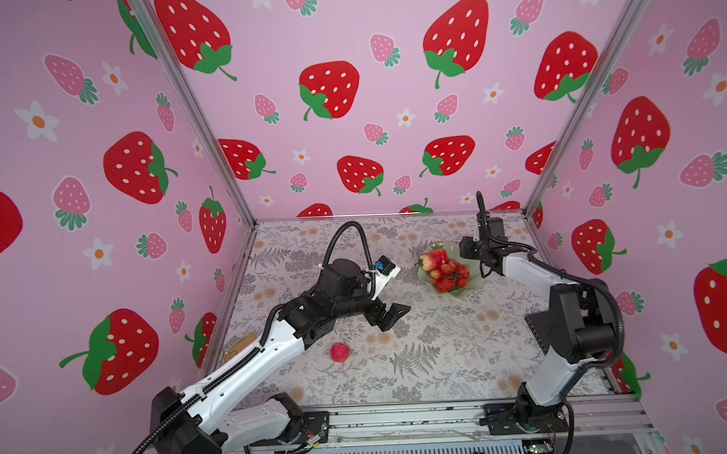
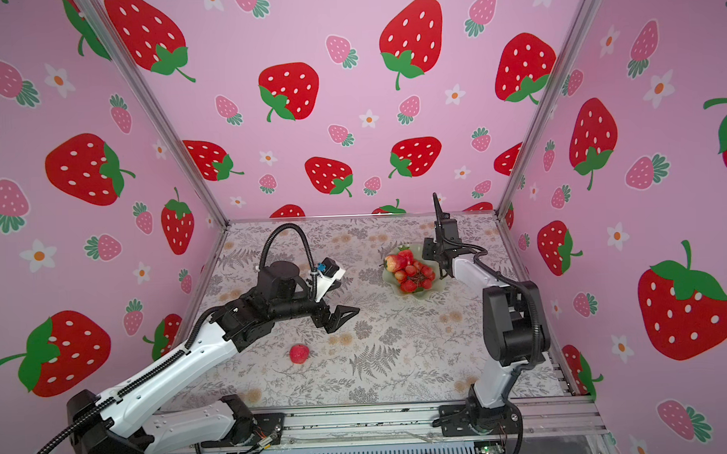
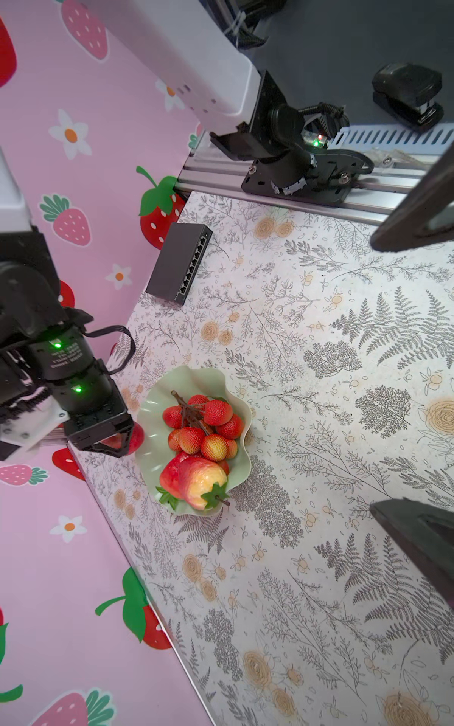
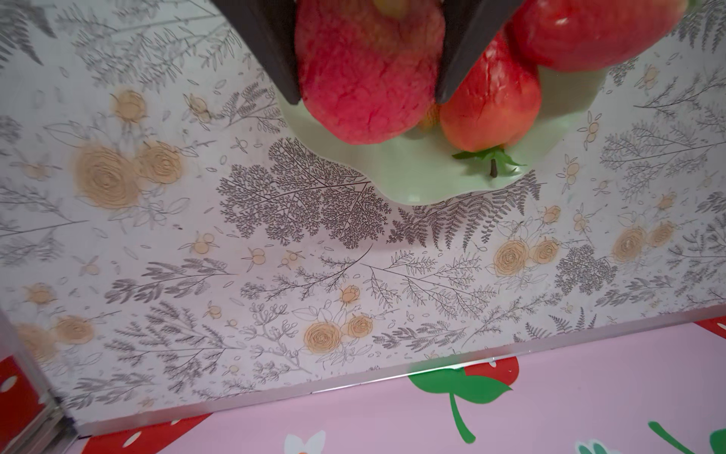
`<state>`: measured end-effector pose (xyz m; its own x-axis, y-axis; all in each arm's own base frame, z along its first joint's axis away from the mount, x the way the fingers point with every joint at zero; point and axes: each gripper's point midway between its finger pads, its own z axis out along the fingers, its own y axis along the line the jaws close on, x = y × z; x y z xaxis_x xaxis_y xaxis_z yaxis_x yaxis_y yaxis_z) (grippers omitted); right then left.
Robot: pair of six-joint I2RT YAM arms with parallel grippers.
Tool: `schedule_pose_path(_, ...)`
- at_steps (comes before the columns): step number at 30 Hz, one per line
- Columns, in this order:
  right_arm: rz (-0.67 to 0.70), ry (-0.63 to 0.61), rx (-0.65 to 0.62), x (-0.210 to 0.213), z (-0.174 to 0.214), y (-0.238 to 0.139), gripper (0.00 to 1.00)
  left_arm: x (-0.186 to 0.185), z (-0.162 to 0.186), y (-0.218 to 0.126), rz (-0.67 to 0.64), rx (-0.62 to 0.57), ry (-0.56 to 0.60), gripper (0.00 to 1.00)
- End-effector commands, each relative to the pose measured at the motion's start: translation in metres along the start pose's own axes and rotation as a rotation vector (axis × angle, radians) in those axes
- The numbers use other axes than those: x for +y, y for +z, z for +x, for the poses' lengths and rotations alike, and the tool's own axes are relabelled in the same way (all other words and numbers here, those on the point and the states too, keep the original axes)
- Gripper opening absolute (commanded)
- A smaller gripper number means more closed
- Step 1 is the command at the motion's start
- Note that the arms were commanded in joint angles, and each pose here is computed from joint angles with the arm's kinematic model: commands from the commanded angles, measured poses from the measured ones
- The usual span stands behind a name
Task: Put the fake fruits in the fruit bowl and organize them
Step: 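Lower the red apple into the green bowl with the right gripper and open, then reach the right gripper across to the small red fuzzy fruit and grasp it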
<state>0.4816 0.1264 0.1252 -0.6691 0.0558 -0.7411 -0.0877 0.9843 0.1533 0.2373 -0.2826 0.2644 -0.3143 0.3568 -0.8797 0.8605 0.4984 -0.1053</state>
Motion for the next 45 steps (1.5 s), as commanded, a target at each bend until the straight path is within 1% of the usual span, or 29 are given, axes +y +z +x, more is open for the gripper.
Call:
schedule_pose_path(1,-0.092,-0.025,-0.064,0.019,-0.020,0.009,0.49,0.003,-0.006,-0.003,-0.020,-0.033,0.022,0.99)
schedule_pose_path(4,-0.104,-0.023,-0.043,0.021,-0.014,0.019,0.49,0.004,-0.003,0.000,-0.016,-0.012,0.015,0.99)
schedule_pose_path(11,-0.116,-0.014,0.004,0.024,-0.004,0.031,0.51,0.003,-0.003,0.001,-0.010,-0.012,0.012,0.99)
schedule_pose_path(16,-0.106,-0.022,0.010,0.023,-0.002,0.031,0.69,0.004,-0.003,-0.001,-0.017,-0.013,0.019,0.99)
schedule_pose_path(18,-0.105,-0.026,0.002,0.023,-0.005,0.028,0.73,0.005,-0.003,-0.001,-0.021,-0.015,0.021,0.99)
schedule_pose_path(20,-0.106,-0.032,-0.016,0.025,-0.012,0.022,0.75,0.006,-0.004,-0.002,-0.026,-0.018,0.021,0.99)
schedule_pose_path(24,-0.113,-0.040,-0.059,0.028,-0.030,0.008,0.76,0.007,-0.004,-0.002,-0.029,-0.017,0.023,0.99)
schedule_pose_path(26,-0.128,-0.056,-0.099,0.035,-0.042,-0.006,0.76,0.008,-0.004,-0.004,-0.038,-0.018,0.023,0.99)
schedule_pose_path(29,-0.157,-0.123,-0.169,0.056,-0.055,-0.036,0.77,0.012,-0.002,-0.008,-0.072,-0.011,0.023,0.99)
schedule_pose_path(31,-0.211,-0.181,-0.209,0.082,-0.054,-0.059,0.79,0.020,0.004,-0.018,-0.137,0.008,-0.006,0.99)
schedule_pose_path(33,-0.304,-0.232,-0.203,0.112,-0.037,-0.079,0.80,0.029,0.016,-0.033,-0.220,0.052,-0.075,0.99)
schedule_pose_path(34,-0.356,-0.259,-0.193,0.129,-0.022,-0.089,0.80,0.034,0.027,-0.044,-0.276,0.091,-0.116,0.99)
schedule_pose_path(37,-0.477,-0.374,-0.155,0.178,0.036,-0.112,0.83,0.040,0.058,-0.080,-0.397,0.179,-0.243,0.99)
schedule_pose_path(39,-0.578,-0.449,-0.128,0.213,0.076,-0.128,0.84,0.040,0.080,-0.104,-0.468,0.229,-0.353,0.99)
schedule_pose_path(41,-0.688,-0.523,-0.109,0.246,0.116,-0.145,0.84,0.037,0.104,-0.129,-0.539,0.268,-0.503,0.99)
schedule_pose_path(44,-0.835,-0.611,-0.104,0.284,0.161,-0.169,0.86,0.024,0.120,-0.149,-0.555,0.281,-0.688,0.99)
schedule_pose_path(45,-0.873,-0.627,-0.104,0.291,0.170,-0.173,0.88,0.022,0.121,-0.154,-0.561,0.276,-0.728,0.99)
